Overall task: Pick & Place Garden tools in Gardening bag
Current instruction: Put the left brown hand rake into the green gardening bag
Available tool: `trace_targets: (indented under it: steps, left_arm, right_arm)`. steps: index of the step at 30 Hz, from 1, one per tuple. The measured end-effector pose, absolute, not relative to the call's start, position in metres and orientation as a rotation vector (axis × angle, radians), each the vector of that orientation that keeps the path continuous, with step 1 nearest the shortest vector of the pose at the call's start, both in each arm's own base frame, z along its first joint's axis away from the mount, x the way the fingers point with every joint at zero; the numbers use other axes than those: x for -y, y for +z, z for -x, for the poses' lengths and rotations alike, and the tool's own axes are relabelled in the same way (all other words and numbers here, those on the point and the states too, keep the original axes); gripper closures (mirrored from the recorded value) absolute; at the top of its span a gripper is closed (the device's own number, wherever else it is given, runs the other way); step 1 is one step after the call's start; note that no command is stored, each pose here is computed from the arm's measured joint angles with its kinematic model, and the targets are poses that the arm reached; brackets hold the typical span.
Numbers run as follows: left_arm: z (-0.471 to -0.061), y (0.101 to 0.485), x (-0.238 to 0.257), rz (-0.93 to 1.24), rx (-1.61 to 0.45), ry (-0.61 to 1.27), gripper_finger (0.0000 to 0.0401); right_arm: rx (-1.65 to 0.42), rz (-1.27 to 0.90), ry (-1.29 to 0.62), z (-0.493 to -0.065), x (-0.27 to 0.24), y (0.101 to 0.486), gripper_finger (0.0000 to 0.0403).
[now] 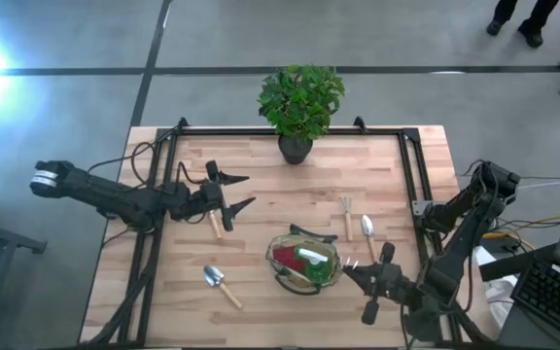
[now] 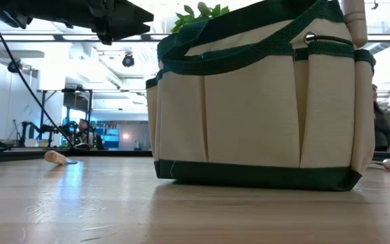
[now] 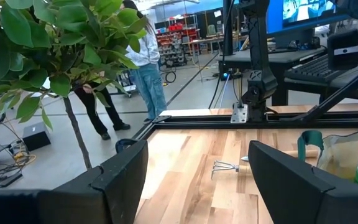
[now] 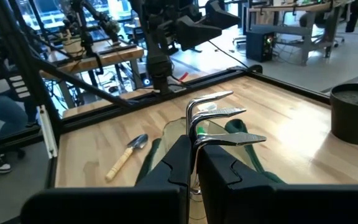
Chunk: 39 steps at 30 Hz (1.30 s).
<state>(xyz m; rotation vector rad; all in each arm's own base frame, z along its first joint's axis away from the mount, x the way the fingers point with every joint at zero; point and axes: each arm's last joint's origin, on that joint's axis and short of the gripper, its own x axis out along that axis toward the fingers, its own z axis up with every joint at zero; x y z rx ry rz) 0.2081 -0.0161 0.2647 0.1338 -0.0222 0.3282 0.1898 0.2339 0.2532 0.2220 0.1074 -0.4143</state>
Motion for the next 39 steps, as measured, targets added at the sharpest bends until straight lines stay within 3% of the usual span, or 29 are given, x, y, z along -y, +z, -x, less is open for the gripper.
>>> trace_targets:
  steps: [39]
  left_arm:
    - [-0.208,0.265,0.016,-0.134,0.022,0.333,0.0121]
  right_arm:
    - [-0.124,-0.387,-0.386,-0.185,-0.219,0.204,0.0394]
